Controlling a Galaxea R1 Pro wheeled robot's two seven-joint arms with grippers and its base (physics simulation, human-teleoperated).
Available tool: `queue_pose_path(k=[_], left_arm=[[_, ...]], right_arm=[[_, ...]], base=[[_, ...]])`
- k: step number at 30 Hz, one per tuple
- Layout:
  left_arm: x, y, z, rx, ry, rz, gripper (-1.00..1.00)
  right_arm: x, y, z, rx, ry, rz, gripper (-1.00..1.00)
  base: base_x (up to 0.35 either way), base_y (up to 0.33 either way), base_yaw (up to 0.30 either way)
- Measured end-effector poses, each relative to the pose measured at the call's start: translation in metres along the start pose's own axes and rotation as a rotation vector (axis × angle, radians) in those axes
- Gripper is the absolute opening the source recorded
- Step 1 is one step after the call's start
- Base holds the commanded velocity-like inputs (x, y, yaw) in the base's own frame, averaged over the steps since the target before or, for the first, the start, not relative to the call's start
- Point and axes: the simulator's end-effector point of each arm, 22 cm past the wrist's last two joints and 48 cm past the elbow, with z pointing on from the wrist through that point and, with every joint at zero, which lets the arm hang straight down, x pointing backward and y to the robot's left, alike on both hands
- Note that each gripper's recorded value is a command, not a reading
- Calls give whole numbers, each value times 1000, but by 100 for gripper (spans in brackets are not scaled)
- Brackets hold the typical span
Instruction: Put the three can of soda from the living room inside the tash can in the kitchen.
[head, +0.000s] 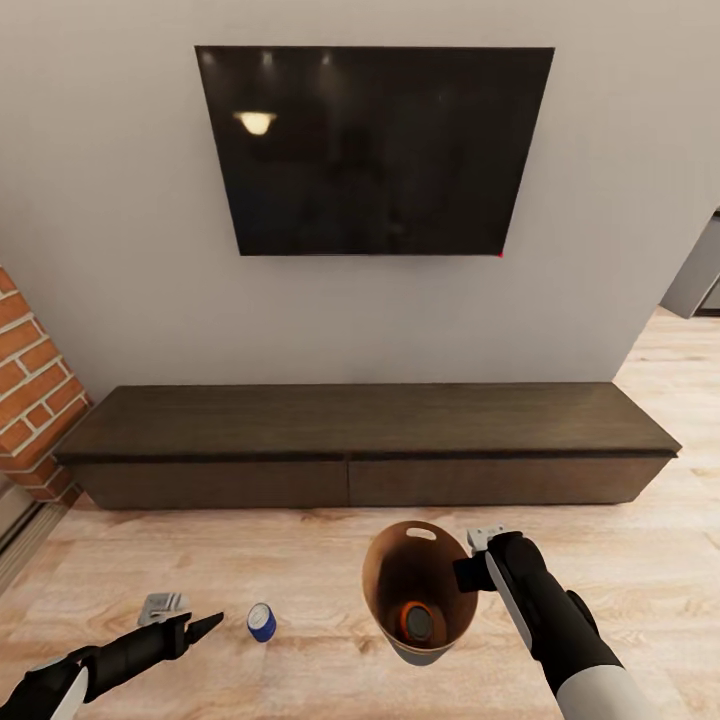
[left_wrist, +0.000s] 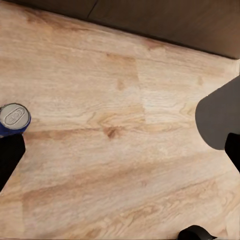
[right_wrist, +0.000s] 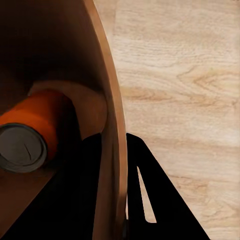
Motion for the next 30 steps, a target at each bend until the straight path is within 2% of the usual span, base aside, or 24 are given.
queue_pose_path(k=[2, 6, 8, 12, 14, 16, 18, 22, 26, 30], left_arm=[[-4, 9, 0, -41, -18, 18, 100], [-9, 11, 0, -54, -44, 45, 100], [-3, 16, 0, -67, -44, 41, 100], [5, 42, 2, -197, -76, 52, 100], [10, 53, 11, -315, -94, 38, 100], [15, 59, 15, -399, -102, 21, 100], [21, 57, 22, -447, -104, 5, 100], [29, 48, 32, -478, -105, -15, 100], [32, 34, 43, -468, -109, -29, 100], [29, 30, 46, -465, -124, -27, 100]], right_arm=[[0, 0, 0, 0, 0, 0, -100], [0, 0, 0, 0, 0, 0, -100], [0, 0, 0, 0, 0, 0, -100], [0, 0, 0, 0, 0, -1, -100], [0, 0, 0, 0, 0, -1, -100], [0, 0, 0, -1, 0, -1, -100], [0, 0, 0, 0, 0, -1, -100], [0, 0, 0, 0, 0, -1, -100], [0, 0, 0, -1, 0, -1, -100], [0, 0, 0, 1, 0, -2, -100]], base=[[8, 2, 0], [21, 1, 0], [12, 0, 0], [4, 0, 0], [1, 0, 0], [0, 0, 0], [0, 0, 0], [0, 0, 0], [0, 0, 0], [12, 0, 0]])
